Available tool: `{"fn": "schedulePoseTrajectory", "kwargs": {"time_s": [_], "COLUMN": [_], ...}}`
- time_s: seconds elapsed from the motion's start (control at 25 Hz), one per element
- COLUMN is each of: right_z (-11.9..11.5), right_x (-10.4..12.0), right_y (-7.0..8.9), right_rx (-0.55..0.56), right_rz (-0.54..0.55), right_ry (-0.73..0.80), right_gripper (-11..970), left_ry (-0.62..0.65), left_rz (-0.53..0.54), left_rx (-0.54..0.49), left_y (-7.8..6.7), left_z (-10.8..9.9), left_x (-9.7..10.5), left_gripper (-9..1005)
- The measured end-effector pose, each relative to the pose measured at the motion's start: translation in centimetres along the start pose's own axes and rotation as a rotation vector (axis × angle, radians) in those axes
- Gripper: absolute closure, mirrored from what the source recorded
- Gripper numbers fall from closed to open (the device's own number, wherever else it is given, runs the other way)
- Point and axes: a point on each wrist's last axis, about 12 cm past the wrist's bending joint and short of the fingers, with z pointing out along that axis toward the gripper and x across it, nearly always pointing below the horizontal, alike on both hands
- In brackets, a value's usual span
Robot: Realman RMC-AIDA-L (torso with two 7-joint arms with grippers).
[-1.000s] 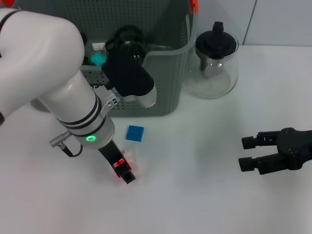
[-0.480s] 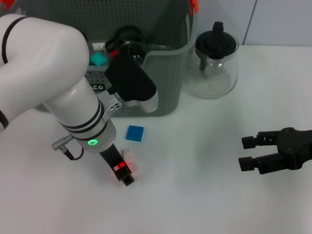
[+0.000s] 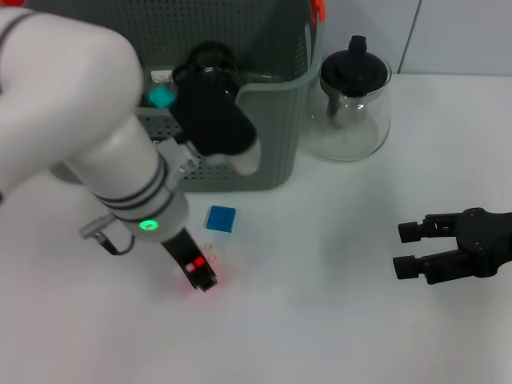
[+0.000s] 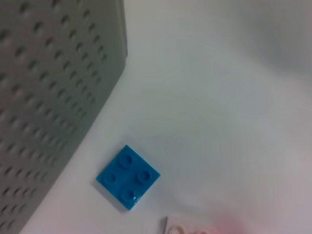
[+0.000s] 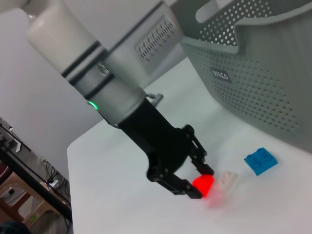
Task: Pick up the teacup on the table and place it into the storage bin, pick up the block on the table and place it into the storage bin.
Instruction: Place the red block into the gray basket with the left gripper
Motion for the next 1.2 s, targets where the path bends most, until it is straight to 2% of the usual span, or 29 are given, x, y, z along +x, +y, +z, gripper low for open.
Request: {"fn": "schedulePoseTrajectory", "kwargs": {"time_s": [0.16,0.28,0.44,0.52,0.6,0.72,0.84,0.92,1.2], "right_z": [0.0,0.0,0.2,0.3,0.4,0.4,0.5,0.5,0.6], "right_x": [0.0,0.0,0.0,0.1,0.1,0.0,0.0,0.0,-0.1], "right_y": [0.0,0.0,0.0,0.0,0.0,0.0,-0.1,-0.1,-0.1], "right_rx": [0.000,0.000,-0.001,0.001,0.001,0.001,0.001,0.001,-0.001], "right_rz": [0.000,-0.001,-0.010,-0.011,-0.012,-0.013,-0.017,-0.021,-0.023], "right_ry": [0.000,-0.001,-0.004,-0.004,-0.003,-0.002,-0.002,-0.002,-0.001], "right_gripper": [16,15,15,15,16,17,17,17,17], "left_ry": [-0.071,-0.228,-0.607,-0.761,-0.851,-0.874,-0.831,-0.797,-0.634], "left_rz": [-0.091,-0.159,-0.176,-0.170,-0.181,-0.236,-0.318,-0.353,-0.386], "left_rx": [0.039,0.130,0.267,0.272,0.226,0.106,-0.019,-0.094,-0.309], "left_y": [1.3,2.5,5.2,6.7,8.3,10.6,13.0,14.0,15.1], "left_z": [-3.4,-7.2,-13.4,-15.5,-16.9,-17.2,-16.1,-15.1,-11.6], "left_x": [1.8,3.4,4.2,3.8,3.0,1.6,0.5,0.1,-1.2], "left_gripper": [591,590,586,584,581,577,573,571,562]}}
